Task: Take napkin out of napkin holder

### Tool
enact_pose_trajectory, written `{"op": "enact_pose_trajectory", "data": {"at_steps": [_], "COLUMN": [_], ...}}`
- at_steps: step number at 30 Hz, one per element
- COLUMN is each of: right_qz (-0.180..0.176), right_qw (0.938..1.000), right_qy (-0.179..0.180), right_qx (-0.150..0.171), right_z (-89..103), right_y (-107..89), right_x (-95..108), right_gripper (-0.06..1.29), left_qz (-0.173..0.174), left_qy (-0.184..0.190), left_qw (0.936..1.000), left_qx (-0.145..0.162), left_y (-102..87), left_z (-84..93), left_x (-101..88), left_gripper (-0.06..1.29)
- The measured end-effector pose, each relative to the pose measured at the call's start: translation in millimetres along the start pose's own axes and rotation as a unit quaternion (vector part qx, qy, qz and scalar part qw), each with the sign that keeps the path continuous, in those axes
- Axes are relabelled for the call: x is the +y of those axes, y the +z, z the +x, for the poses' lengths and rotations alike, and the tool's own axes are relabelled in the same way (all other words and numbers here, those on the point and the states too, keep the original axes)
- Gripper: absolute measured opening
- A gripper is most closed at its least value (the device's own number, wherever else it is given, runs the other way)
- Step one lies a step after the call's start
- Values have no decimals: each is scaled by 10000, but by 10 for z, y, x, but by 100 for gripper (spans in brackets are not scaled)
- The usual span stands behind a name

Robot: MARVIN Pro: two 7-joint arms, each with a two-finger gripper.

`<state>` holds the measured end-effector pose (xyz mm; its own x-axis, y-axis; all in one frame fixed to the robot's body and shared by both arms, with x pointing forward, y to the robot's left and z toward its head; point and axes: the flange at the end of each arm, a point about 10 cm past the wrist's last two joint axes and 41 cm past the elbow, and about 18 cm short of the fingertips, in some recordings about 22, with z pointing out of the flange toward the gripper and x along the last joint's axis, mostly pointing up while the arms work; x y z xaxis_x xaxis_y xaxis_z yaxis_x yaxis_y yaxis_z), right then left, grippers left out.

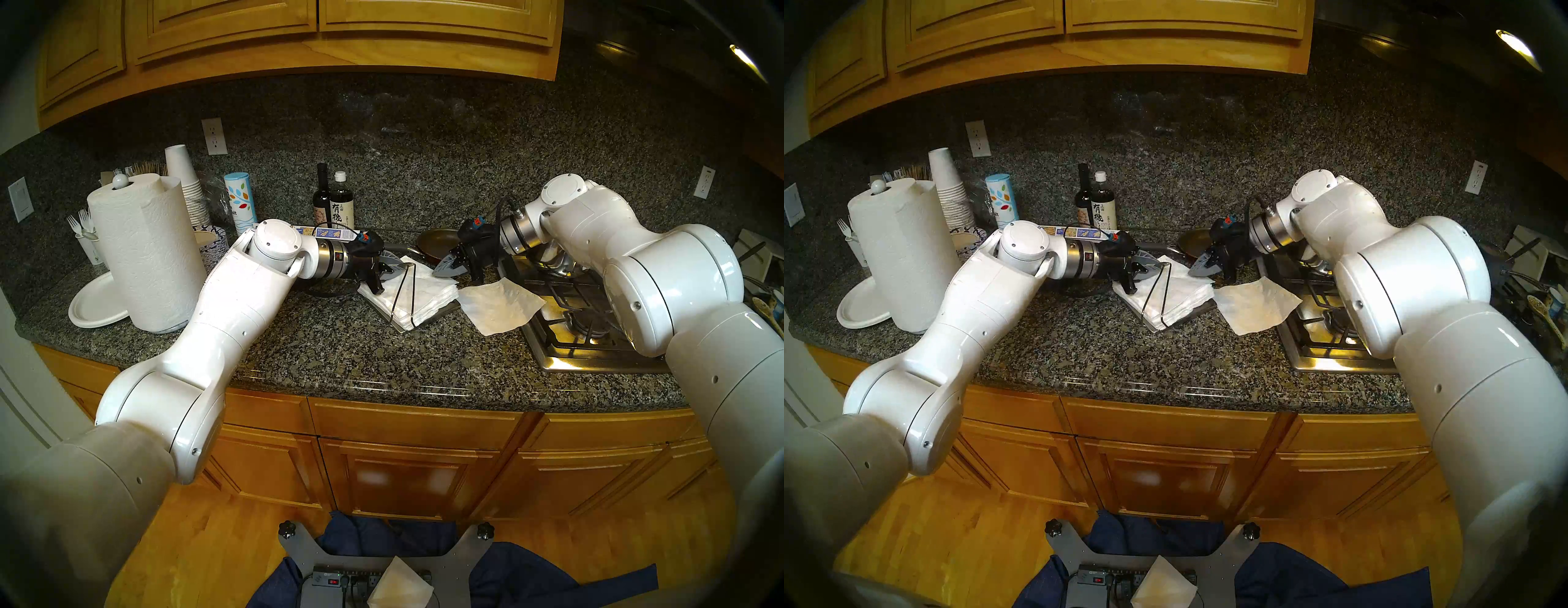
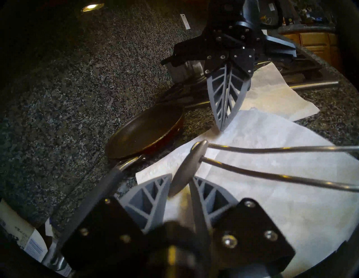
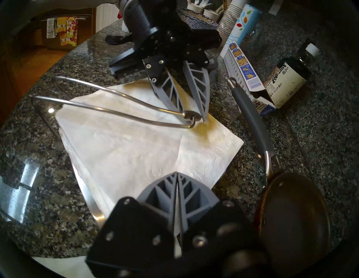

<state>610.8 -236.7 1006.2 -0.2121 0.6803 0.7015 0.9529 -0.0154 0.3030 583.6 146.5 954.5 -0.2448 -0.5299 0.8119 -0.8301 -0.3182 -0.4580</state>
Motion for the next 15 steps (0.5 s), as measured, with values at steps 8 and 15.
{"op": "enact_pose_trajectory", "data": {"at_steps": [8,15], "right_qz": [-12,-19], "right_qw": [10000,10000], "right_qy": [-1,-1], "right_qx": [4,7], "right_z": [-2,-5], "right_y": [0,-1], "right_x": [1,1], "right_gripper": [0,0], "left_qz": [167,341], "left_qy": [272,415], "left_qw": [9994,9983], "left_qx": [-122,-236], "left_y": [-35,-101], "left_z": [36,51], "left_x": [-14,-65], "left_gripper": [38,42]}}
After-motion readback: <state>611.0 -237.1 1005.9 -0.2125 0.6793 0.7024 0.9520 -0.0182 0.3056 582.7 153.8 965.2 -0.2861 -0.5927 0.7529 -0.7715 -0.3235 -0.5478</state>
